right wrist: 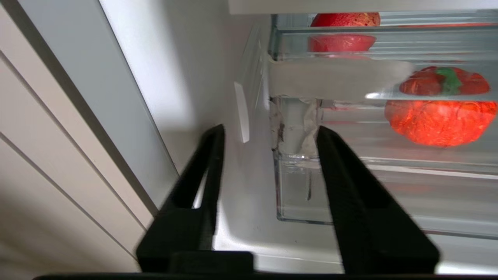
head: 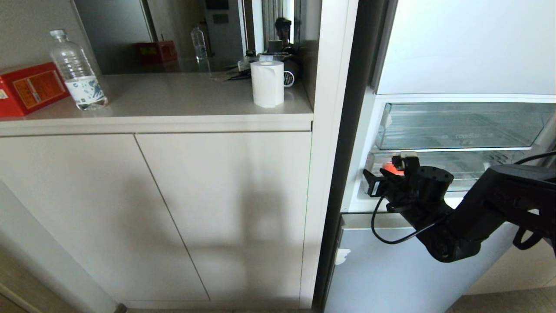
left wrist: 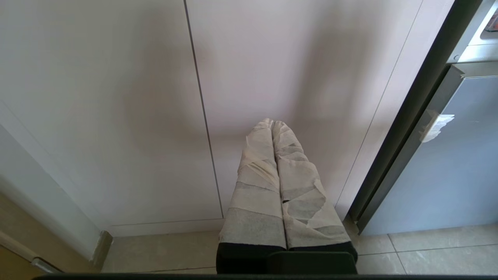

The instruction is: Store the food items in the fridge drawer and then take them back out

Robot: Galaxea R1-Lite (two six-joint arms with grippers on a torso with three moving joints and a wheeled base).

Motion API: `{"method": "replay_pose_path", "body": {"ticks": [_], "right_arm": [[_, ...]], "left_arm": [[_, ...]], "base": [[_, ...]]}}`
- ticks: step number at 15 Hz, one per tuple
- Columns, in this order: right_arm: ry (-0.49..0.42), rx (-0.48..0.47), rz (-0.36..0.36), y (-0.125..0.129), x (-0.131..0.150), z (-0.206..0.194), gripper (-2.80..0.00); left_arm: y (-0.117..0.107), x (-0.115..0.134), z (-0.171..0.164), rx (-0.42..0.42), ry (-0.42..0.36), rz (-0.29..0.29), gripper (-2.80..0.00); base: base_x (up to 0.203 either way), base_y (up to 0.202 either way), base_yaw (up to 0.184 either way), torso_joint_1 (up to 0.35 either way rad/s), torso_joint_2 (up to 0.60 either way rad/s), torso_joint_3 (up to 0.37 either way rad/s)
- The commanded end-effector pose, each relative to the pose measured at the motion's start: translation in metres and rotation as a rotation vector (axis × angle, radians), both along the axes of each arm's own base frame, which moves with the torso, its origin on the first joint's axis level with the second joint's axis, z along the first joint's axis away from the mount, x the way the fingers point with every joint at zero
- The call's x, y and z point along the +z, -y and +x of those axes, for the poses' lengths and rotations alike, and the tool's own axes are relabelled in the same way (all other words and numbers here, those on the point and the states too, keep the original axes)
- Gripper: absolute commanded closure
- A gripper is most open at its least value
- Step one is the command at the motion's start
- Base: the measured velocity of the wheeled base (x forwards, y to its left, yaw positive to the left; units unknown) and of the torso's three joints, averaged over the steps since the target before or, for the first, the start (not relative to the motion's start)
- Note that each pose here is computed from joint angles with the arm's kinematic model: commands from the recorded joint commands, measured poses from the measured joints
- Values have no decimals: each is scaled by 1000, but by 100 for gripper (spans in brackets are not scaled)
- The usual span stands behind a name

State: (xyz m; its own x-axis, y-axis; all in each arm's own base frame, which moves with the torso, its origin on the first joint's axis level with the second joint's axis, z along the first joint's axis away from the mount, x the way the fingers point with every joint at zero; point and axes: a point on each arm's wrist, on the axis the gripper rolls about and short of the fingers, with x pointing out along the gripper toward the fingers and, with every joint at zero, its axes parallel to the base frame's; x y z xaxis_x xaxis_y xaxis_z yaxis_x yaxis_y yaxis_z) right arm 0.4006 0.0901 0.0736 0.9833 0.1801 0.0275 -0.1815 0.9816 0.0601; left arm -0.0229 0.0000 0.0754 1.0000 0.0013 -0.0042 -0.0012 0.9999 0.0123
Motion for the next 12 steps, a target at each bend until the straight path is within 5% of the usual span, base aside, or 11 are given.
{"method": "replay_pose_path", "body": {"ticks": [1, 12], "right_arm": [[23, 3, 8, -9, 8, 4, 0], [-8, -9, 8, -11, 12, -14, 0]], "left_arm": [[0, 0, 0, 0, 0, 0, 0], [0, 0, 0, 0, 0, 0, 0]], "base": [[0, 0, 0, 0, 0, 0], [0, 0, 0, 0, 0, 0]]}}
